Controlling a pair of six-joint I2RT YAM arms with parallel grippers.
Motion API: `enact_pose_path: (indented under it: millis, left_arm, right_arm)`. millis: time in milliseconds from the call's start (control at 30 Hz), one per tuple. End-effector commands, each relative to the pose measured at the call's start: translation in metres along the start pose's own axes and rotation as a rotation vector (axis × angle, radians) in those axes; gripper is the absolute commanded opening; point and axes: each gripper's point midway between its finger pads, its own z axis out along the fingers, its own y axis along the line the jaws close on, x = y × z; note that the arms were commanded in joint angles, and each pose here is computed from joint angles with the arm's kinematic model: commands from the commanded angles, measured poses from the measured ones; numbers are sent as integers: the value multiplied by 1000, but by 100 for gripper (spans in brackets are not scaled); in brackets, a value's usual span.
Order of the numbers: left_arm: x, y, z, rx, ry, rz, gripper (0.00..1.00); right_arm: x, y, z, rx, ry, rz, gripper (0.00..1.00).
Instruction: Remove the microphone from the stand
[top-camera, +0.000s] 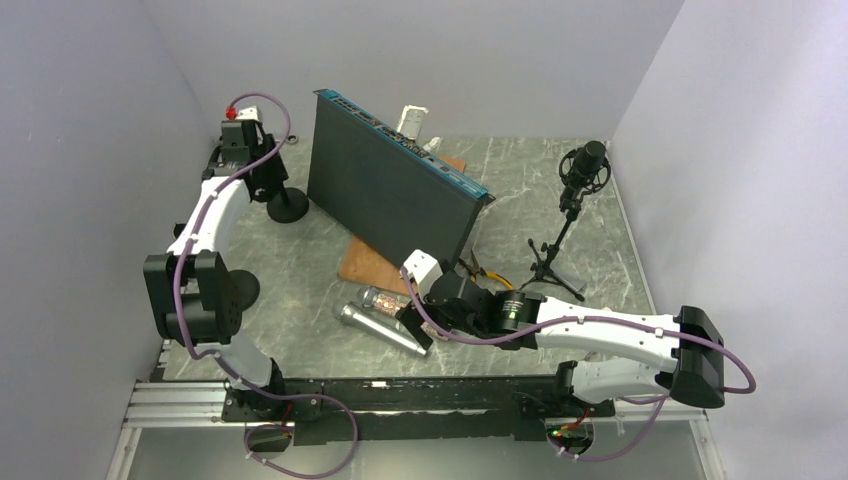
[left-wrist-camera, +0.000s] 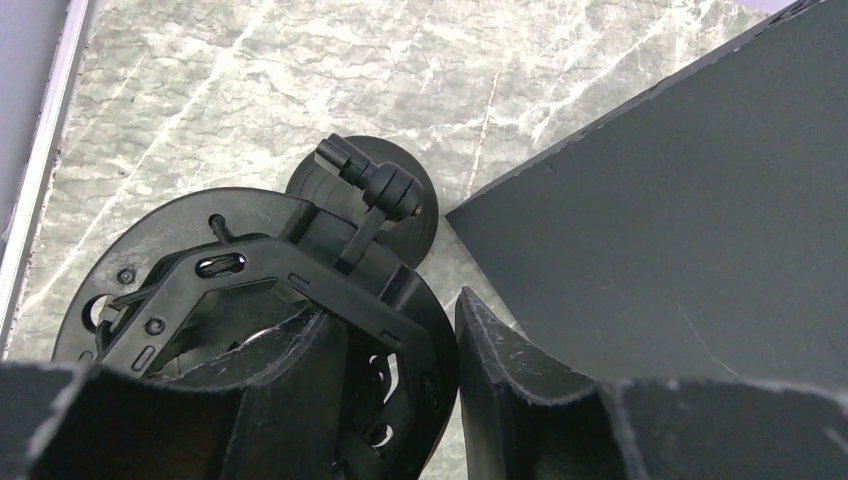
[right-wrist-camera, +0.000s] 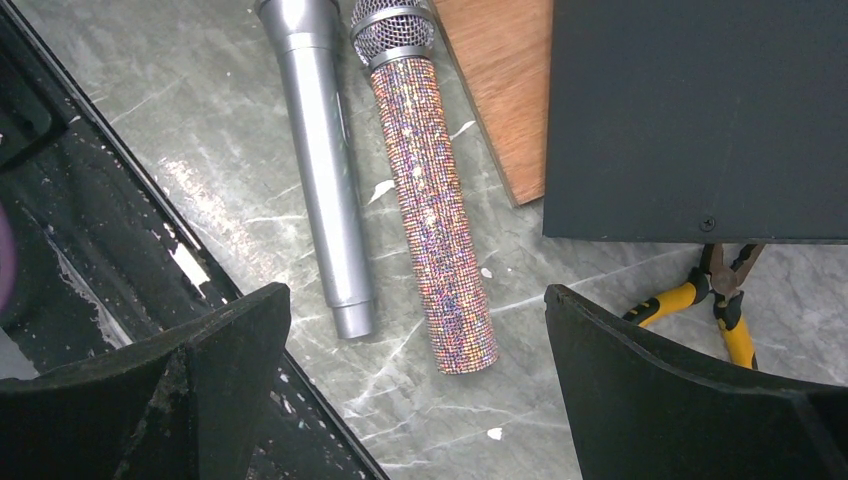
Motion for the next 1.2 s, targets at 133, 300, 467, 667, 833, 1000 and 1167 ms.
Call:
enact_pose_path:
  millis: [133, 300, 467, 667, 833, 1000, 1167]
  left_arm:
    - [19, -7, -20, 22, 170, 35, 59]
    - [-35, -29, -63, 114, 16, 56, 76]
    - [-51, -40, -107, 177, -80, 92, 89]
    - [-49, -72, -143, 300, -202, 155, 93]
    - [-47, -80, -171, 310, -294, 209, 93]
    - [-45, -94, -202, 366, -391, 261, 94]
    - [-32, -125, -230, 443, -463, 372, 94]
  right_arm:
    - [-25, -5, -3, 37, -47, 18, 100]
    - [-34, -26, -5, 156, -49, 61, 100]
    - [-44, -61, -17, 285, -59, 167, 100]
    - [-64, -104, -54, 429, -128, 263, 100]
    - [-86, -139, -101, 567, -211, 311, 100]
    - [-108, -170, -145, 695, -293, 343, 100]
    - [-124, -194, -180, 809, -325, 365, 100]
